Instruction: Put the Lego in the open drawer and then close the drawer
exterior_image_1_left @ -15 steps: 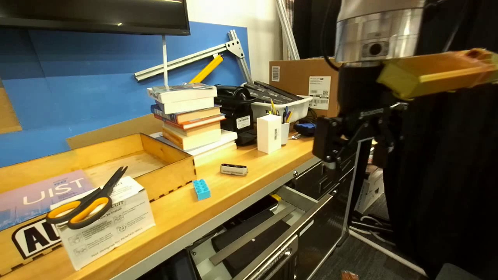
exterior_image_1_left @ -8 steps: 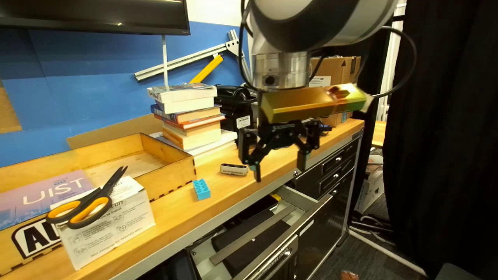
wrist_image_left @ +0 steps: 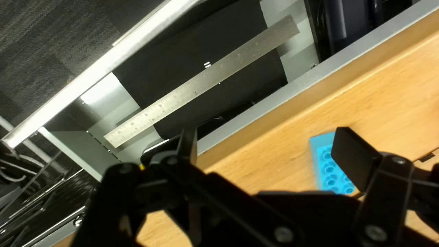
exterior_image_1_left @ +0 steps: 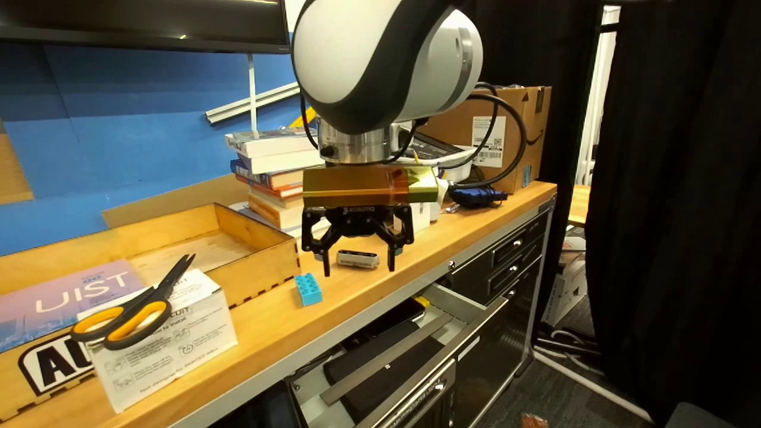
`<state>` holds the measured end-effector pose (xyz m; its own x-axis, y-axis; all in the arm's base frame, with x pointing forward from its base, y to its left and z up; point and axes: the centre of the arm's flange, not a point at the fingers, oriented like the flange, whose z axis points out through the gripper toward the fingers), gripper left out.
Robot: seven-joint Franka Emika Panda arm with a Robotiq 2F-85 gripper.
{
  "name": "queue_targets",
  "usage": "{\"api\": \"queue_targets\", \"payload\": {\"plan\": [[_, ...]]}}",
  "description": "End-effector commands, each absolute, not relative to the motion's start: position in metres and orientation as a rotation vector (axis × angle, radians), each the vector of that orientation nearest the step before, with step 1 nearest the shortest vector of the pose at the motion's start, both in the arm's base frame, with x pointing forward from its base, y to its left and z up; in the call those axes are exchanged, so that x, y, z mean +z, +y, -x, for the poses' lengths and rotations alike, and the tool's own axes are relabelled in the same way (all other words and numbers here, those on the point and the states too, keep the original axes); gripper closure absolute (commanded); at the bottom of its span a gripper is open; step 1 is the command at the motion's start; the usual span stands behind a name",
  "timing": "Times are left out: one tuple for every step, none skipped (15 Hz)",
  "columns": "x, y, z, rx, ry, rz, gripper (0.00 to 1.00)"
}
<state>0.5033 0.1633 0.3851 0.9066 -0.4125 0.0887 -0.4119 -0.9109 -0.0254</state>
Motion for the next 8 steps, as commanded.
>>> {"api": "queue_targets", "payload": {"plan": [[0.385,0.163,-0.504,-0.145,0.665,3.060,0.00],[0.386,0.163,-0.505,-0.147,0.668,3.058,0.00],[0.384,0.164,-0.509,-0.163,0.678,3.072,0.00],[0.382,0.166,-0.516,-0.165,0.670,3.081,0.00],[0.380,0.170,-0.527,-0.157,0.655,3.092,0.00],[0.377,0.174,-0.536,-0.158,0.639,3.105,0.00],[0.375,0.179,-0.545,-0.161,0.614,3.110,0.00],[0.372,0.182,-0.553,-0.159,0.586,3.113,0.00]]}}
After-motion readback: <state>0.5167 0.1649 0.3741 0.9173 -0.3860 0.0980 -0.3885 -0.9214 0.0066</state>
